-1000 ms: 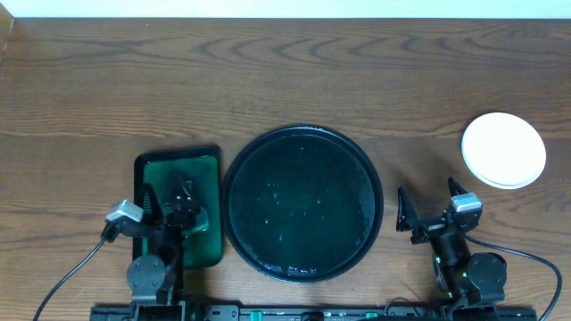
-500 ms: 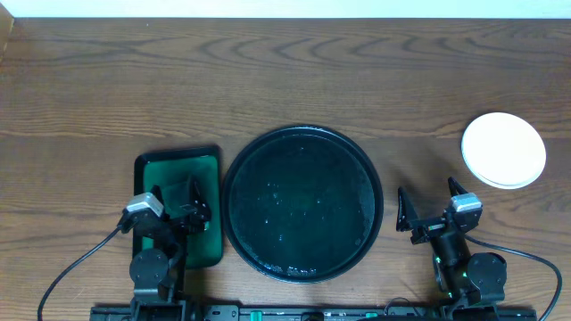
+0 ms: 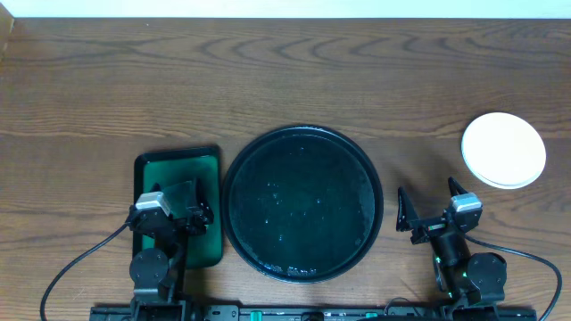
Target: Clean dirty plates on tray and stack at the side
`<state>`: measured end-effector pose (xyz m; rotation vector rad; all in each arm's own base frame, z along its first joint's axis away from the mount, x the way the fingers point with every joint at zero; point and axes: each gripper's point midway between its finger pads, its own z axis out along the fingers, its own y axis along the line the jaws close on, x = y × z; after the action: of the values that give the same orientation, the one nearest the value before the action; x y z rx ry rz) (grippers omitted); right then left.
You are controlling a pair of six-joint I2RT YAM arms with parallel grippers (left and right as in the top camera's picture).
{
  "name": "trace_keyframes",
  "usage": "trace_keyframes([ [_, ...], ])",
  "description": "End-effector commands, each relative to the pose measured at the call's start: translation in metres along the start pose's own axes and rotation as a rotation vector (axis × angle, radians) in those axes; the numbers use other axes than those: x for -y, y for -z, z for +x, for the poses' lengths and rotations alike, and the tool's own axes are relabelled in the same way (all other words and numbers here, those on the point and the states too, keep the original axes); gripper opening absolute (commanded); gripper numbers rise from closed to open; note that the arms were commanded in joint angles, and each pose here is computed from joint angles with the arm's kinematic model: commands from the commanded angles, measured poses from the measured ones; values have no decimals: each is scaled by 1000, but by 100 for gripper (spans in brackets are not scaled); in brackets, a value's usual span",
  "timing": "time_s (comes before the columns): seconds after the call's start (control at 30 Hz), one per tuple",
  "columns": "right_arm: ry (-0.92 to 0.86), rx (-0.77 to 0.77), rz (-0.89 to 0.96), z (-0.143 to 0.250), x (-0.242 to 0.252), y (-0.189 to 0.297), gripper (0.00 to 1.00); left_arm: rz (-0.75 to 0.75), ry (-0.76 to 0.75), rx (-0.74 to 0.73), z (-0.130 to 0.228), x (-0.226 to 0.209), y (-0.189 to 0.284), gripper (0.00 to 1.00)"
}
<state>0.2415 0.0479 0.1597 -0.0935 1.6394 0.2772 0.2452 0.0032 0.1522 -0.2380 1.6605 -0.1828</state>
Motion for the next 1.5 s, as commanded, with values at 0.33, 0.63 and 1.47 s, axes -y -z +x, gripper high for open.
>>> trace_keyframes([
  [0.33,-12,2,16,0,4,0,99,-3,-196,-52,15,-3,0,85],
  [0.63,-12,2,16,0,4,0,99,-4,-192,-51,15,-4,0,85],
  [1.47,-12,2,16,0,4,0,99,-4,-192,-52,15,-4,0,85],
])
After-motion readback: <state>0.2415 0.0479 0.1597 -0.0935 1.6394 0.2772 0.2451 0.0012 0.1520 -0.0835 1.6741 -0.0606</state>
